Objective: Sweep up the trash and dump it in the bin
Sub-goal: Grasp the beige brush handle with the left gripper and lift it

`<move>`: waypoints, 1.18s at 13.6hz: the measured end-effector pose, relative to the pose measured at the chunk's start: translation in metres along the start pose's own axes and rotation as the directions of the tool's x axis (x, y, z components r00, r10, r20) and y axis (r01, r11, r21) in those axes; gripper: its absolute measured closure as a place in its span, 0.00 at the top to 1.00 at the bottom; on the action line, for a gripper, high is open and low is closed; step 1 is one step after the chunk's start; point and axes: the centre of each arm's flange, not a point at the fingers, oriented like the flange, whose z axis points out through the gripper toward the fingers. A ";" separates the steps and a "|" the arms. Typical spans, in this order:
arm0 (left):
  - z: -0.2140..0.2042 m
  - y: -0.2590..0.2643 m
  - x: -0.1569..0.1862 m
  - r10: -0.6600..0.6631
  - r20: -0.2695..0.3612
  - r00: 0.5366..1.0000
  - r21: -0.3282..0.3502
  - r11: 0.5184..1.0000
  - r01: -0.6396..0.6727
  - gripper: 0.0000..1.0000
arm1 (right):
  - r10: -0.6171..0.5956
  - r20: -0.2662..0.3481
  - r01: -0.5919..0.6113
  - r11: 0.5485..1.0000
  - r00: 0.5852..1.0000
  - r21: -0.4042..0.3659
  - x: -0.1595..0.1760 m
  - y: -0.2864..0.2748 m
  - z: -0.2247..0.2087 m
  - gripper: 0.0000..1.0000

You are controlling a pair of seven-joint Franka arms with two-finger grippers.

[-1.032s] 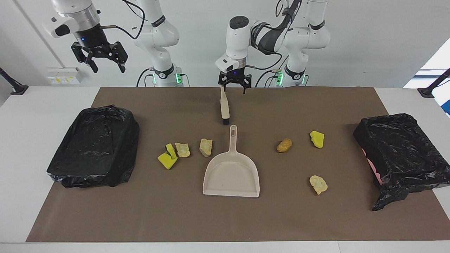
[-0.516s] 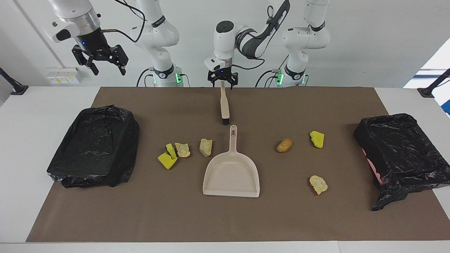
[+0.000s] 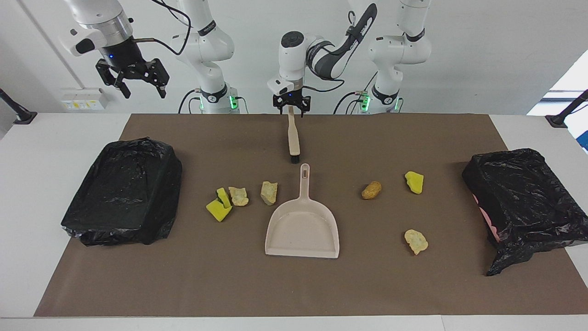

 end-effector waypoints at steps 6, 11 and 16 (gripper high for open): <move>0.011 0.005 -0.005 -0.068 0.038 0.997 -0.008 0.998 0.068 0.36 | 0.000 0.000 0.000 1.000 1.000 0.000 0.000 0.000 0.000 1.00; 0.008 0.006 -0.002 -0.071 0.031 0.997 -0.016 0.997 0.072 0.27 | -0.003 0.001 0.003 1.000 1.000 0.000 0.000 -0.002 0.000 1.00; -0.028 -0.037 0.028 -0.071 0.070 0.995 0.117 0.991 0.063 0.27 | -0.005 0.001 0.005 1.000 1.000 0.000 0.000 -0.003 0.000 1.00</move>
